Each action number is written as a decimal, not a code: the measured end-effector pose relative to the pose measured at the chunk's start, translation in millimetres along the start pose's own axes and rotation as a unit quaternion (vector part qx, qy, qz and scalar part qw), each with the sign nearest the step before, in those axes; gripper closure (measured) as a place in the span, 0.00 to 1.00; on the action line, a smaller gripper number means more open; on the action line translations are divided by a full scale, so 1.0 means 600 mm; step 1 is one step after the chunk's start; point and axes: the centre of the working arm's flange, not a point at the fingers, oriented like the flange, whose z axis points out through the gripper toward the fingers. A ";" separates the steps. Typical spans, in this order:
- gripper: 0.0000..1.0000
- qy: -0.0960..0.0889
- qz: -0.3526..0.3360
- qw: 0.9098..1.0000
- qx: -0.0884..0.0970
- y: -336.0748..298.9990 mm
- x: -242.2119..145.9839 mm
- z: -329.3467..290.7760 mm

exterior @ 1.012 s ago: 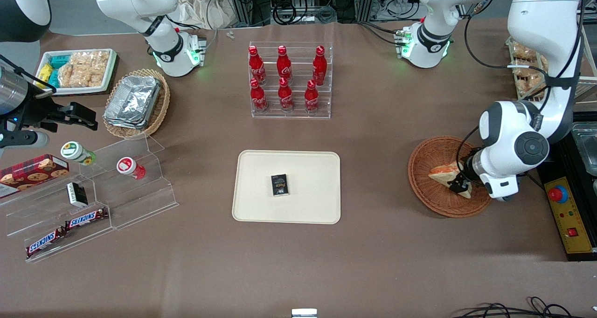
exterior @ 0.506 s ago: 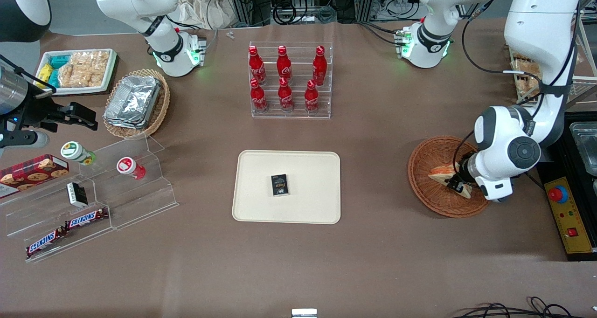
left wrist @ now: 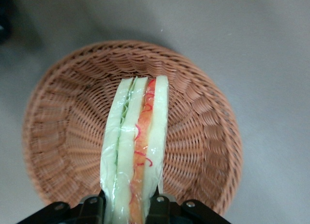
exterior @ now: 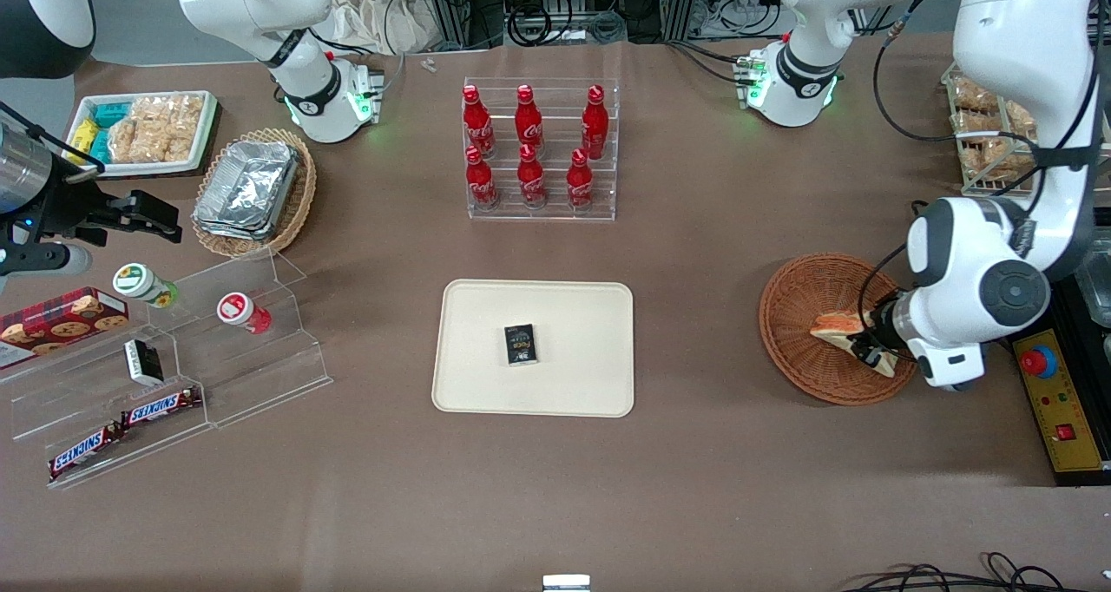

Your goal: Place sandwich from basket to tray

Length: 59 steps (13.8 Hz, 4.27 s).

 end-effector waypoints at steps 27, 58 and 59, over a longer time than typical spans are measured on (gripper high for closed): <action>0.74 -0.017 0.398 0.915 -0.055 0.383 -0.594 0.112; 0.00 0.008 0.380 0.924 -0.050 -0.101 -0.070 -0.345; 0.00 0.007 0.390 0.920 -0.047 -0.113 -0.074 -0.343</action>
